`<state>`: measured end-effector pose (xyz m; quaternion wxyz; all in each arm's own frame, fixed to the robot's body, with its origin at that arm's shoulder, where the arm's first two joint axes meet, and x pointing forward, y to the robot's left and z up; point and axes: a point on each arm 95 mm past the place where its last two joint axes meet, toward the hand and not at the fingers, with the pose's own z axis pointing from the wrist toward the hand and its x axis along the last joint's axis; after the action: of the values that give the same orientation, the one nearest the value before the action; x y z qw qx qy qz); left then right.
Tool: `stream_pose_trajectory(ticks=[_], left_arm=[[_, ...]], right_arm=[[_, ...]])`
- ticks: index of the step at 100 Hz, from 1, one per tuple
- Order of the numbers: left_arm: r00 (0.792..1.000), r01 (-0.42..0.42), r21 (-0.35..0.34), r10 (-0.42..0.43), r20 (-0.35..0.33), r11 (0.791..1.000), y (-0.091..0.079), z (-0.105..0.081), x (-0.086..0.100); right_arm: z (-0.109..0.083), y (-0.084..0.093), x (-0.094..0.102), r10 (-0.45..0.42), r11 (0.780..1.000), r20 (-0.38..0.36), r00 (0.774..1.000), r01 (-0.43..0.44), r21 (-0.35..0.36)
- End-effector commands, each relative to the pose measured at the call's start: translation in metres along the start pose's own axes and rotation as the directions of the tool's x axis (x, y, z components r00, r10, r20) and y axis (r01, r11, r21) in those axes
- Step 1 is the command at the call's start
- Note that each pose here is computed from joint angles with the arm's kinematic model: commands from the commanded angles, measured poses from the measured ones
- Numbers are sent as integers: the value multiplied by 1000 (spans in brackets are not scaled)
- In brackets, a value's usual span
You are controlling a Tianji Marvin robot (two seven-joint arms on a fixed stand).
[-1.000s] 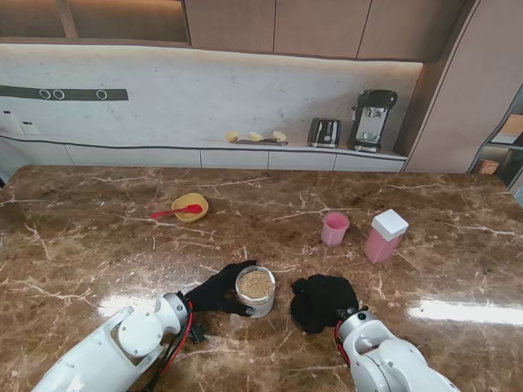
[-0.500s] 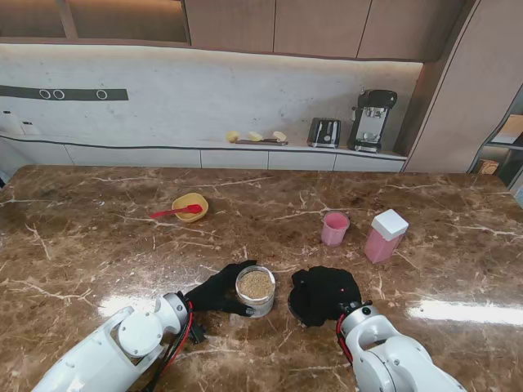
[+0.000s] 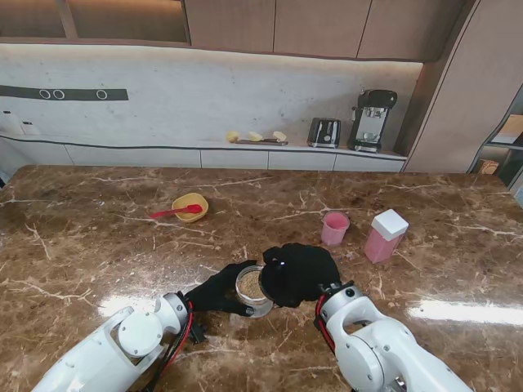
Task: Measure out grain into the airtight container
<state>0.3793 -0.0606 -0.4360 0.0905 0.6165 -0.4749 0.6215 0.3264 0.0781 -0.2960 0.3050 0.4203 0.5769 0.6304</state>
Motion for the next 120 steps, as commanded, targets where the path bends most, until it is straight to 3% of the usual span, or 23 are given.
stream_pose_trajectory(ticks=[1, 52, 120], left_arm=[[996, 24, -43, -20, 91, 999, 19, -16, -27], [995, 30, -40, -26, 92, 999, 20, -15, -28], [995, 31, -45, -27, 95, 999, 21, -16, -28]], right_arm=[[9, -4, 2, 9, 1000, -13, 1000, -8, 22], [45, -20, 5, -46, 990, -90, 995, 57, 130], [62, -14, 18, -110, 971, -147, 983, 137, 195]])
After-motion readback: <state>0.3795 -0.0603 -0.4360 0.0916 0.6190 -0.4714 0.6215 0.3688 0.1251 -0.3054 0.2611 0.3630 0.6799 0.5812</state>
